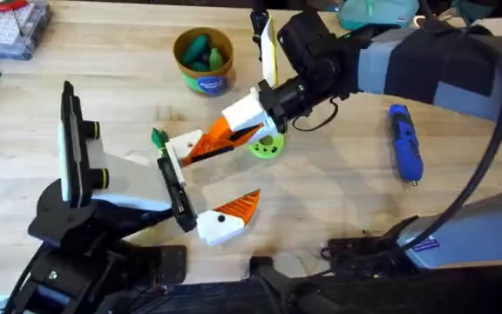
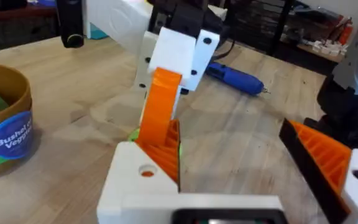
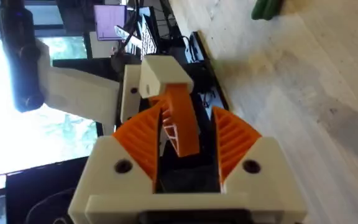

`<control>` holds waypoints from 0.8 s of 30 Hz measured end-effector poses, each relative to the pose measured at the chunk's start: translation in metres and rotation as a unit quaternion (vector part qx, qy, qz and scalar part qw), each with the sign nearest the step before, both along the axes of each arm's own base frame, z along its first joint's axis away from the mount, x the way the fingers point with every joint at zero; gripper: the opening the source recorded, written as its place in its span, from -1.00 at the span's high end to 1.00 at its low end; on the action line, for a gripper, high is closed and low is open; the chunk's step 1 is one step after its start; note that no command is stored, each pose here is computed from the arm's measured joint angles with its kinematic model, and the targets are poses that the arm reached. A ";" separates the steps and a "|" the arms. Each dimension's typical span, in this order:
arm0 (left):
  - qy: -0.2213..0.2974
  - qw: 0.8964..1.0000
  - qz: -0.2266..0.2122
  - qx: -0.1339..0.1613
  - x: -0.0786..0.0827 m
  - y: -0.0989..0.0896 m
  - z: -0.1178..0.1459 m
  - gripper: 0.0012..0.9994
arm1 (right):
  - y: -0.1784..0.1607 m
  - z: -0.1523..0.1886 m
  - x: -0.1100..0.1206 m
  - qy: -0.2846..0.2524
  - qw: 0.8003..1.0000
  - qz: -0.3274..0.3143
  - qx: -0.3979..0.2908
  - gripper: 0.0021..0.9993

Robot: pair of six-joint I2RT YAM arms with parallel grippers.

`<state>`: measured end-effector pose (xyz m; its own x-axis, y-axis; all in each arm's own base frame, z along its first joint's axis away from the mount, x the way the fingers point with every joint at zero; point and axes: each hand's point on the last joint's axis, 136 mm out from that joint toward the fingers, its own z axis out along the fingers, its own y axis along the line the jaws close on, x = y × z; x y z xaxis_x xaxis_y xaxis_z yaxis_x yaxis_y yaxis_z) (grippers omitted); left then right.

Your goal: Pick up the gripper from the table and insert it into the empty holder that is missing its gripper. Then pick up a screw, insert it into the mounting hole, and use the screwdriver to tighten it. Finally, clean up the table by picking up the vegetable and placing it into the bucket.

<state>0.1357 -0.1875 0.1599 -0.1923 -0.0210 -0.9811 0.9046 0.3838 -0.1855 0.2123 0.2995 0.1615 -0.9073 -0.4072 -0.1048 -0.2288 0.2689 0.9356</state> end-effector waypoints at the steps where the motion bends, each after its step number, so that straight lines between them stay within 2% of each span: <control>1: 0.000 1.000 0.000 0.000 0.000 0.000 0.000 -0.98 | 0.000 0.000 0.000 0.000 1.000 0.000 0.000 0.23; 3: 0.000 1.000 0.000 0.000 0.000 0.000 0.000 -0.98 | 0.000 0.000 0.000 0.000 1.000 0.000 0.000 0.33; 8: 0.002 1.000 0.001 0.000 0.000 0.000 0.000 -0.98 | 0.000 0.004 -0.001 0.004 1.000 0.003 0.011 0.93; 9: 0.002 1.000 0.002 -0.001 0.001 0.000 0.000 -0.98 | 0.000 0.004 0.000 0.006 1.000 0.002 0.012 0.98; 18: 0.000 1.000 0.009 0.000 0.003 0.001 0.000 -0.98 | 0.003 0.006 0.004 -0.010 1.000 0.002 0.020 0.99; 24: -0.004 1.000 0.030 0.002 0.010 0.005 0.000 -0.98 | 0.012 0.007 0.012 -0.031 0.999 -0.005 0.027 0.99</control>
<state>0.1454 -0.1826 0.1602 -0.1820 -0.0282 -0.9829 0.8816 0.4381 -0.1758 0.2241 0.3118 0.1687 -0.9021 -0.3912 -0.1821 -0.2839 0.2206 0.9331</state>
